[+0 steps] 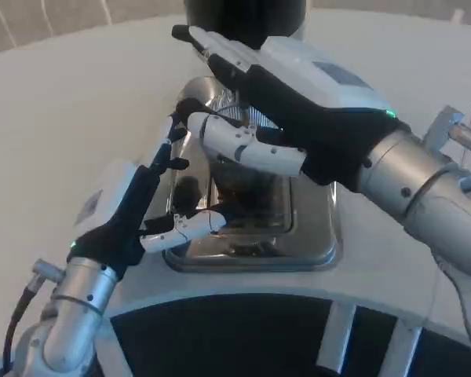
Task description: Grasp the cup under the faucet to collect the drink, then remove the cup.
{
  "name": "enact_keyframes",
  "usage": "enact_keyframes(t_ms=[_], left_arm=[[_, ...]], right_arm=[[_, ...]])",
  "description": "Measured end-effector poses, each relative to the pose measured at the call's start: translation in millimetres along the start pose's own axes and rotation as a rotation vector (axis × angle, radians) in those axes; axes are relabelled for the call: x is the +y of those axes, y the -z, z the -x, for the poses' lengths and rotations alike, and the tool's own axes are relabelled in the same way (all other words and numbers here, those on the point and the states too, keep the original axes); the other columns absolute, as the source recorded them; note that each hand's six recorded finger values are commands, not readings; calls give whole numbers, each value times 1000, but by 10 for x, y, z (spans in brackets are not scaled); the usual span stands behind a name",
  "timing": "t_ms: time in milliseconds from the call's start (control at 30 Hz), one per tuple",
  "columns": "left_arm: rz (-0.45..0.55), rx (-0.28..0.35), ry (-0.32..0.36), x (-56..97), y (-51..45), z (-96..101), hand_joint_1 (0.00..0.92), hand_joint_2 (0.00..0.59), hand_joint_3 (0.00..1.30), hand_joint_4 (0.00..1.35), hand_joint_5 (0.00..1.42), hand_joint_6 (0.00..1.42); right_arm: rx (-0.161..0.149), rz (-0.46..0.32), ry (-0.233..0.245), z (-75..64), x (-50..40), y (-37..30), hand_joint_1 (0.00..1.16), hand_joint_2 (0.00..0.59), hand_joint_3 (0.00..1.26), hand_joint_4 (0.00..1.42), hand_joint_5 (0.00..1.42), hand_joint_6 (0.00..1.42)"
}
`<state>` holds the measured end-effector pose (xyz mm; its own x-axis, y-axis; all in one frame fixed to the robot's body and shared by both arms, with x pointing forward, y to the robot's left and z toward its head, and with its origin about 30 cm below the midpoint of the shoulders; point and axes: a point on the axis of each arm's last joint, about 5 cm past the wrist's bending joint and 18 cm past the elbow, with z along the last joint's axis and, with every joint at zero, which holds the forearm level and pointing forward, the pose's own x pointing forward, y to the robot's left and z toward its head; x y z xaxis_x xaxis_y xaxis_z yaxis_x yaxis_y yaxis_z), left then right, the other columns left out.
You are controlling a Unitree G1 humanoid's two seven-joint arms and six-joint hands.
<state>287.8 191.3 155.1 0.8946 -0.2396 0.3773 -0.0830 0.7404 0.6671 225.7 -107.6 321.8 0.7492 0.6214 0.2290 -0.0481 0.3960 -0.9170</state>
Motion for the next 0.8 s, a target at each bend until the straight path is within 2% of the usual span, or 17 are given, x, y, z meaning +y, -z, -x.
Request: enact_keyframes(t_ms=[267, 333, 400, 533, 600, 800], left_arm=[[0, 13, 5, -12, 17, -25, 346, 53, 0, 0, 267, 110], [0, 15, 7, -14, 20, -24, 343, 54, 0, 0, 267, 110], [0, 19, 8, -16, 27, -20, 340, 55, 0, 0, 267, 110], [0, 20, 9, -16, 29, -20, 337, 56, 0, 0, 267, 111], [0, 20, 9, -16, 29, -20, 336, 56, 0, 0, 267, 111], [0, 17, 11, -19, 26, -20, 335, 56, 0, 0, 267, 111]], right_arm=[[4, -2, 20, 13, -9, 11, 0, 485, 0, 0, 0, 0], [11, -6, 46, 31, -20, 31, 0, 487, 0, 0, 0, 0], [30, -14, 78, 58, -38, 69, 0, 488, 0, 0, 0, 0], [40, -21, 97, 88, -44, 91, 0, 489, 0, 0, 0, 0], [40, -22, 104, 106, -48, 90, 0, 489, 0, 0, 0, 0], [7, -22, 166, 226, -89, 25, 0, 489, 0, 0, 0, 0]])
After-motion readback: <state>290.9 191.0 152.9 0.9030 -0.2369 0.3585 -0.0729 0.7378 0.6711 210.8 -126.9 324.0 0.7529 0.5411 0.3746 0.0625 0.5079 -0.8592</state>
